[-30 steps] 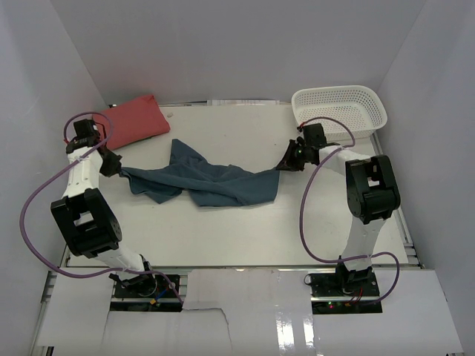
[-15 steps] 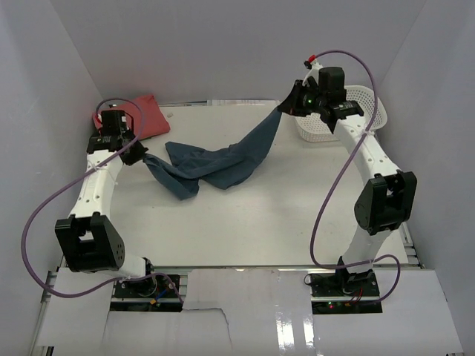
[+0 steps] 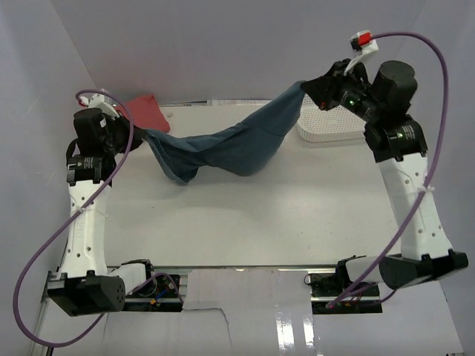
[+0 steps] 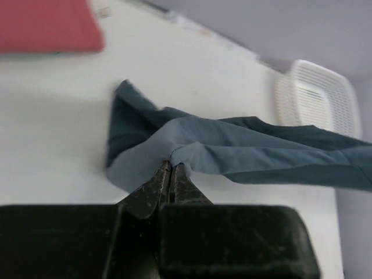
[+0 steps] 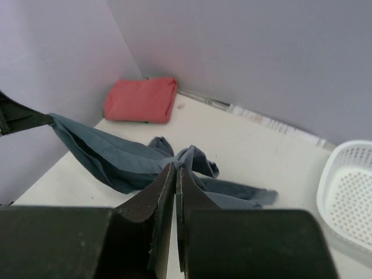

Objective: Fold and stack the t-shirts
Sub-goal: Flatten out the tshirt

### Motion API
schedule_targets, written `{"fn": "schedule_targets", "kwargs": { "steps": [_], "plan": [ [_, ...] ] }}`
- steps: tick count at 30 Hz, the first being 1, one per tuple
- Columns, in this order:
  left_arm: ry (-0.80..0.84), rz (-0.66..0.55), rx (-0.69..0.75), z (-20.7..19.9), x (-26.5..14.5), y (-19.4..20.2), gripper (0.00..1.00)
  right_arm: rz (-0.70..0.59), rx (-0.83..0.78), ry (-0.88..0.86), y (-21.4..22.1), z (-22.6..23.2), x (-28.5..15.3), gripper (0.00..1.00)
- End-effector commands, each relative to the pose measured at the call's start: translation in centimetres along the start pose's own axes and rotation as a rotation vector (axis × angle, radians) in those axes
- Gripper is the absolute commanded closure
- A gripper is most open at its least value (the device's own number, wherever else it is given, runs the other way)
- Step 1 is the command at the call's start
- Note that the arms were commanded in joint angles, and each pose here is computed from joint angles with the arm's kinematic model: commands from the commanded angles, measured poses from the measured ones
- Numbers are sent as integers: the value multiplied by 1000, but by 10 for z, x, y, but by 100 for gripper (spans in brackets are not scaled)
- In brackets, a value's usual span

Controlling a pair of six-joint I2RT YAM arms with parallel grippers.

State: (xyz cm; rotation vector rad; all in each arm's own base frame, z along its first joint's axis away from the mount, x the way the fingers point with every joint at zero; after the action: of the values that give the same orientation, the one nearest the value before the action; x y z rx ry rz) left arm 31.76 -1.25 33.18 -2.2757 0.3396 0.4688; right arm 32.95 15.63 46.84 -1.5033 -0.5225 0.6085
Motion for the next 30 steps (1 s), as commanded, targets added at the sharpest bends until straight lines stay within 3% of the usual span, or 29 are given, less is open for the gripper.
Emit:
{"fn": "schedule_targets", "kwargs": {
  "steps": [1, 3, 8, 15, 18, 23, 25, 30],
  "plan": [
    [375, 27, 105, -65, -30, -5, 100, -195, -134, -24, -53, 24, -43, 92],
    [487, 69, 134, -80, -44, 1, 100, -231, -158, -36, -60, 33, -58, 92],
    [661, 46, 227, -107, -85, 10, 100, -365, -248, -46, -87, 66, -121, 92],
    [753, -140, 287, -106, -168, 26, 100, -536, -331, -12, -113, 108, -209, 92],
    [697, -181, 272, -98, -177, 25, 100, -613, -355, 34, -118, 117, -240, 92],
    [544, -385, 227, -82, -194, -1, 100, -735, -382, 120, -137, 128, -284, 92],
    [505, -433, 222, -82, -199, -12, 100, -759, -391, 128, -144, 131, -292, 92],
    [419, -682, 177, -87, -224, -58, 100, -781, -380, 167, -160, 123, -288, 92]
  ]
}}
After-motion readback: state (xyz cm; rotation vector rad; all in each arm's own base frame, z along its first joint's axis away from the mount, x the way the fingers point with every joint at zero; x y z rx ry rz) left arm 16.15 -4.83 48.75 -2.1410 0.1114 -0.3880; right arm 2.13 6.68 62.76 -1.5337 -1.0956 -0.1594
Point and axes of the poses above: each gripper's point midway between its finger pads, its own x axis out along the fingers, its own z axis along the line the jaws close on, y = z × x, the point moved 4 cm from there along -x, back along the fingers, and after that the axes turned 14 degrees about -x, right-handed, at the moved point
